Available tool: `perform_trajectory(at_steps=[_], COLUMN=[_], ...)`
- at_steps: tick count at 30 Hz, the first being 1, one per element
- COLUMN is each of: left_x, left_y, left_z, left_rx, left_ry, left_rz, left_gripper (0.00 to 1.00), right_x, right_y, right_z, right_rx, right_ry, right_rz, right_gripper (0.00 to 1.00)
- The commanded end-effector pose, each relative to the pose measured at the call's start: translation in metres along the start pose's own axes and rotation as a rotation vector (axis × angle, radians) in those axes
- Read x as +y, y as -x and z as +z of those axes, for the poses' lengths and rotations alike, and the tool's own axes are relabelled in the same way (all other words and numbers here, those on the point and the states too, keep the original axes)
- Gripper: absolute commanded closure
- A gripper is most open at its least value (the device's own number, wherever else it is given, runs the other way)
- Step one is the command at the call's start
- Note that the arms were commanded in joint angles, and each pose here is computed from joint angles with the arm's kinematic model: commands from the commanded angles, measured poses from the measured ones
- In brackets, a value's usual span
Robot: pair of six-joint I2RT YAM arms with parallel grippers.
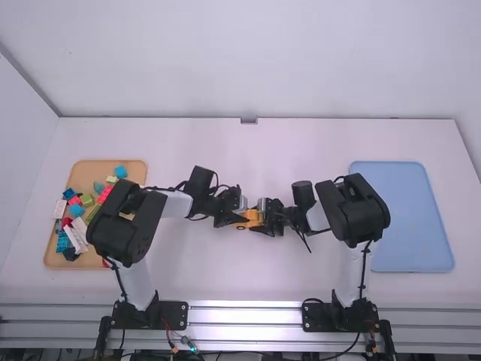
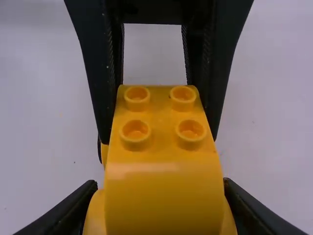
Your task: Assemble lego blocks to make yellow taxi
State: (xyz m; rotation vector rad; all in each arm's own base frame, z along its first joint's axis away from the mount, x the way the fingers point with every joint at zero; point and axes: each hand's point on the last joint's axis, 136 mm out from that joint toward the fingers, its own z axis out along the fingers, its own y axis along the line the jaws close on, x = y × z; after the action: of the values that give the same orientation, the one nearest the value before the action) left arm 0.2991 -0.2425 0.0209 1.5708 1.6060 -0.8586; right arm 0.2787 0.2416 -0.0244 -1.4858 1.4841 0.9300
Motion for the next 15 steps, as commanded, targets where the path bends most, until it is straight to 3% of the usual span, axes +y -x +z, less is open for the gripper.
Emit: perform_trajectory(at_steps=[1,15], left_x=[-0.024,-0.022], left_y=[-0.024,-0.038], left_z=[0.017,0.016], left_rx=[0.101,0.176], left_ry=[-0.049,-0.024], left_rz=[-0.041,-0.052], left_gripper=[0.98,0.99], right_x=[0.004,0.004], right_y=[-0.008,-0.008], right_z=[0.005,0.005], right_rx=[0.032,0.033], right_ry=[0.002,0.002], right_rz=[0.020,0.021], right_gripper=[0.43,0.42])
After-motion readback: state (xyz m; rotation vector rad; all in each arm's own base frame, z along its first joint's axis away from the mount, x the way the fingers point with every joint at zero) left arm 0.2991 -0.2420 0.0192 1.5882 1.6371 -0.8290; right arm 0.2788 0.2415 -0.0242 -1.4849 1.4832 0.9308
